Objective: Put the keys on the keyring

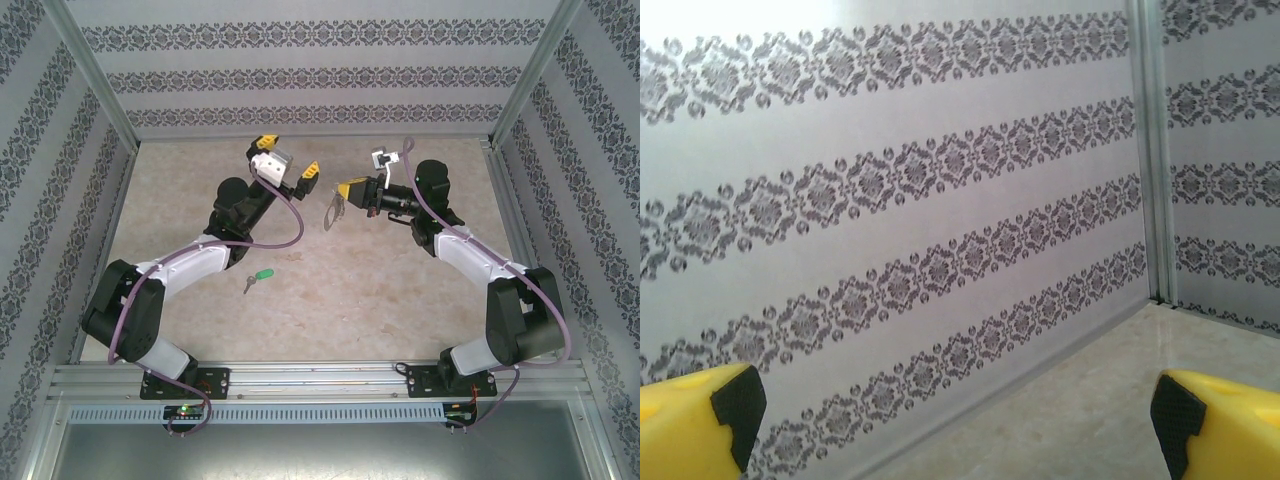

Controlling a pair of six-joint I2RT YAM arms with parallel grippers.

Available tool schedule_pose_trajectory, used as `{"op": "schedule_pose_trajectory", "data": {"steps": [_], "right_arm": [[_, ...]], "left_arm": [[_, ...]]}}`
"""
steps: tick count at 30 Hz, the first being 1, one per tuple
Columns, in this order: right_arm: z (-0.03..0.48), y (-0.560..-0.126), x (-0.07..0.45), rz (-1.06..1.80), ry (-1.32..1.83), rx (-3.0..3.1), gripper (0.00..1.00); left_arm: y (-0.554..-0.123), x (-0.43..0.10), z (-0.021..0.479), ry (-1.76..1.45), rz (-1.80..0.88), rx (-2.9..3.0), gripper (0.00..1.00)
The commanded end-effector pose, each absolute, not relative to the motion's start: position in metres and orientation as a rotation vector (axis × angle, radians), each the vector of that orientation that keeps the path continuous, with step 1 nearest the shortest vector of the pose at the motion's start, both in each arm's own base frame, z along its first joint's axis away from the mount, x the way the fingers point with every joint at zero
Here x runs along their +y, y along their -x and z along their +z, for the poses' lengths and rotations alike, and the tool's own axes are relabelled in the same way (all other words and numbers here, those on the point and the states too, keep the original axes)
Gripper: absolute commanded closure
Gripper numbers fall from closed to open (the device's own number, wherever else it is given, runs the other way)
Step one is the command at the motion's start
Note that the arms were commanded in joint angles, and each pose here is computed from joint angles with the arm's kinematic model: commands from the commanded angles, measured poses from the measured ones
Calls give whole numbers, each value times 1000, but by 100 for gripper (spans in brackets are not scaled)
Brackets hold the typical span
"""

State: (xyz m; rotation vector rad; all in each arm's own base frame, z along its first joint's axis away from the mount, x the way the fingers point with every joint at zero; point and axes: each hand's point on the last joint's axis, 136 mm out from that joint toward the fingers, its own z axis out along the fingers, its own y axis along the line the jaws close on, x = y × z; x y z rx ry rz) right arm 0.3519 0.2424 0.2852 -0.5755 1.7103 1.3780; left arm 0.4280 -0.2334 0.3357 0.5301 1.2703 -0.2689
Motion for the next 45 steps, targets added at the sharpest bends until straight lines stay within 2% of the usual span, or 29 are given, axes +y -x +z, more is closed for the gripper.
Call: {"op": "schedule_pose_trajectory", "data": {"steps": [1, 10, 16, 22, 29, 39, 45], "right_arm": [[306, -361, 238, 1314, 602, 1627, 100], [317, -366, 229, 1250, 531, 1520, 100], [335, -368, 221, 1236, 474, 1405, 100], [342, -377, 221, 1306, 430, 1319, 100], [337, -387, 221, 1379, 397, 1289, 100], [339, -386, 226, 1467, 289, 1316, 100], [329, -378, 236, 1505, 248, 1344, 100]], "left_arm": [[-426, -246, 340, -639, -279, 1277, 0], [-405, -248, 338, -569, -522, 1475, 3], [-394, -243, 341, -406, -695, 1543, 3], [-382, -257, 344, -407, -905, 1617, 11], [-372, -257, 350, -320, -1143, 1589, 14], [-373, -241, 324, -212, -1235, 1633, 19], [-363, -212, 323, -104, -1130, 1582, 11]]}}
